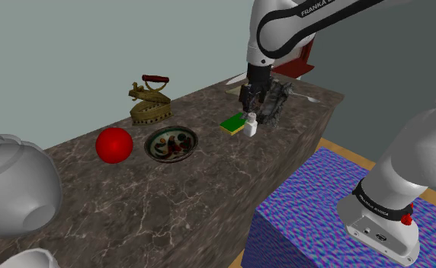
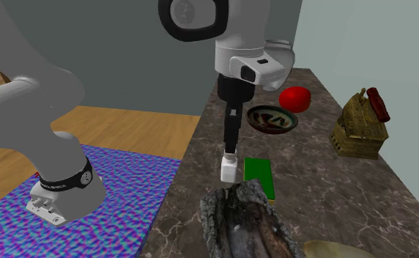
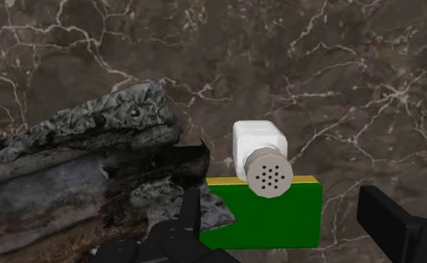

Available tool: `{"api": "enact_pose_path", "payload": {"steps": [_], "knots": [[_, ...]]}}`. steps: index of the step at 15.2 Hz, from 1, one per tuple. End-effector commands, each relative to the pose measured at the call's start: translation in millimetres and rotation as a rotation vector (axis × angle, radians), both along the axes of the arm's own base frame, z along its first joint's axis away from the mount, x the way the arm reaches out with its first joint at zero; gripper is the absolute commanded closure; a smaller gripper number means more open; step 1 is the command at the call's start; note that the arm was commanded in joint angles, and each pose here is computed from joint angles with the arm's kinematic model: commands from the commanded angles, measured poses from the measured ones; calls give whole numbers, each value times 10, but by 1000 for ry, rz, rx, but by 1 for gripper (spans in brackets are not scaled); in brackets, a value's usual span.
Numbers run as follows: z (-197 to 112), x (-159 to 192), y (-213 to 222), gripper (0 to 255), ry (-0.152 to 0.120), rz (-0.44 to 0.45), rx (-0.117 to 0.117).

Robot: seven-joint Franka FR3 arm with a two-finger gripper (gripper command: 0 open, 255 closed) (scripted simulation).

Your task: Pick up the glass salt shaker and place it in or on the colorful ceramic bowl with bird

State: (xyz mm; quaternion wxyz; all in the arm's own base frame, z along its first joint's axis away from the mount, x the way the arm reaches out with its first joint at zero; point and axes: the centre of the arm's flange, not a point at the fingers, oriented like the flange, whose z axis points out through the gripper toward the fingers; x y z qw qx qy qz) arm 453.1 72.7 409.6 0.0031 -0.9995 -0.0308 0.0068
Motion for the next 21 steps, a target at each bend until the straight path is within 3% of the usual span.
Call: {"api": "enact_pose_path", "payload": {"steps": [1, 6, 14, 15, 21], "knots": [[-124, 50, 20, 0, 1, -2, -1], [-418, 45, 21, 0, 1, -2, -1], [-418, 45, 21, 0, 1, -2, -1], [-418, 45, 21, 255, 1, -2, -1], [-418, 45, 21, 255, 1, -2, -1]]}}
